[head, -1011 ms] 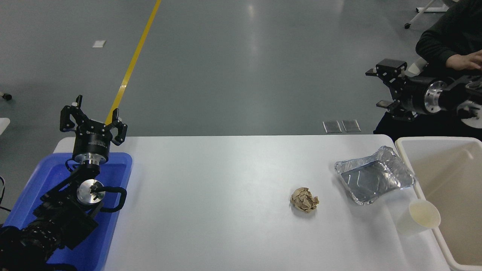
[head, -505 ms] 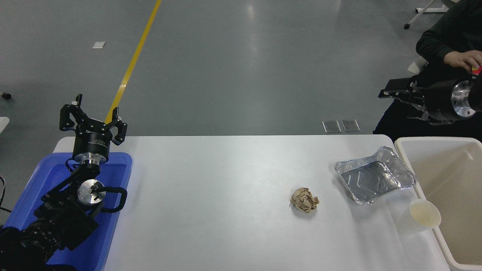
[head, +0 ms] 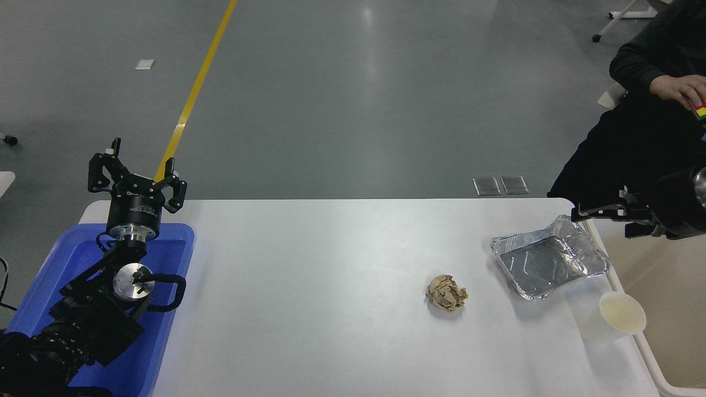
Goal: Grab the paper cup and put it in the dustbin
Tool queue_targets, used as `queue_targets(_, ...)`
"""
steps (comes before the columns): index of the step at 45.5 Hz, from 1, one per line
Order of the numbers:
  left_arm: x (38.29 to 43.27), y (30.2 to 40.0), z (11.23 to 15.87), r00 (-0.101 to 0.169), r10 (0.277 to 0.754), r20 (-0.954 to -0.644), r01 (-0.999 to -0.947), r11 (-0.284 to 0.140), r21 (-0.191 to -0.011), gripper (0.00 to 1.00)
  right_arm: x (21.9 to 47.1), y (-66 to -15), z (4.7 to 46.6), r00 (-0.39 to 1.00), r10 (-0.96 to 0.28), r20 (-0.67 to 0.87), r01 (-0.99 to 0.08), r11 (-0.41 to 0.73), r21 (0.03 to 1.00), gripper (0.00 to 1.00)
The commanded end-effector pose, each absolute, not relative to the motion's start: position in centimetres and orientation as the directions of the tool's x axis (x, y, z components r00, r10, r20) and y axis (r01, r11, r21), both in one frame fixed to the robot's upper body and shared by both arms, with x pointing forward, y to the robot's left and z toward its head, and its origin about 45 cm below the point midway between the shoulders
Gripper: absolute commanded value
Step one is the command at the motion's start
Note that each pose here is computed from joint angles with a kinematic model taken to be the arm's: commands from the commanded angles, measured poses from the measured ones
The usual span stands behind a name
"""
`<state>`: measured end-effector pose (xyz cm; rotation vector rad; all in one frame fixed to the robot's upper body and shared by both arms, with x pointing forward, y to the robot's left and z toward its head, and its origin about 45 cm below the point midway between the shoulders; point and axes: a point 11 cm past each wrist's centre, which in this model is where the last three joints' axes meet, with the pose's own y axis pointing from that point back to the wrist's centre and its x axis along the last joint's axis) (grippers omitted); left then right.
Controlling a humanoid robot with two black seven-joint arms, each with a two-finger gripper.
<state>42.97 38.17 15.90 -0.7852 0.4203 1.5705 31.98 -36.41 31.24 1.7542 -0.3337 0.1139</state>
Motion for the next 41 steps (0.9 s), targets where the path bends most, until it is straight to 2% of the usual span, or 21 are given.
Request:
queue_targets(1,42.95,38.17,15.87,0.001,0.721,-0.693,-0.9709,-0.166,-0.173,0.99,31.8,-32.3,32.5,0.985,-0.074,0.155,-0.166,-0.165,0.972,1.0)
queue_targets(5,42.95,38.17,15.87,0.001,0.721,-0.693,-0.9709,-0.166,-0.173,0.99,32.2,-31.6,33.4,0.987,-0.026,0.16,-0.162,-0.101,0.982,1.0)
queue_targets(18,42.95,38.19,15.88,0.0,0.72,-0.694,-0.9706,-0.167,-0.173,0.99,33.3,-28.8,32.8,0.99,0.033,0.141,-0.14,-0.025,0.99,1.0)
queue_targets(28,43.0,38.17,15.95,0.001,0.72,-0.694,-0.9704,-0.166,-0.175,0.99,33.5,-30.4,32.3,0.991,0.039,0.128,-0.13,0.063,0.989,1.0)
queue_targets(41,42.95,38.19,15.88,0.0,0.72,-0.694,-0.9706,-0.167,-0.173,0.99,33.5,-31.9,31.7,0.99,0.008,0.142,-0.142,0.093,0.985,1.0)
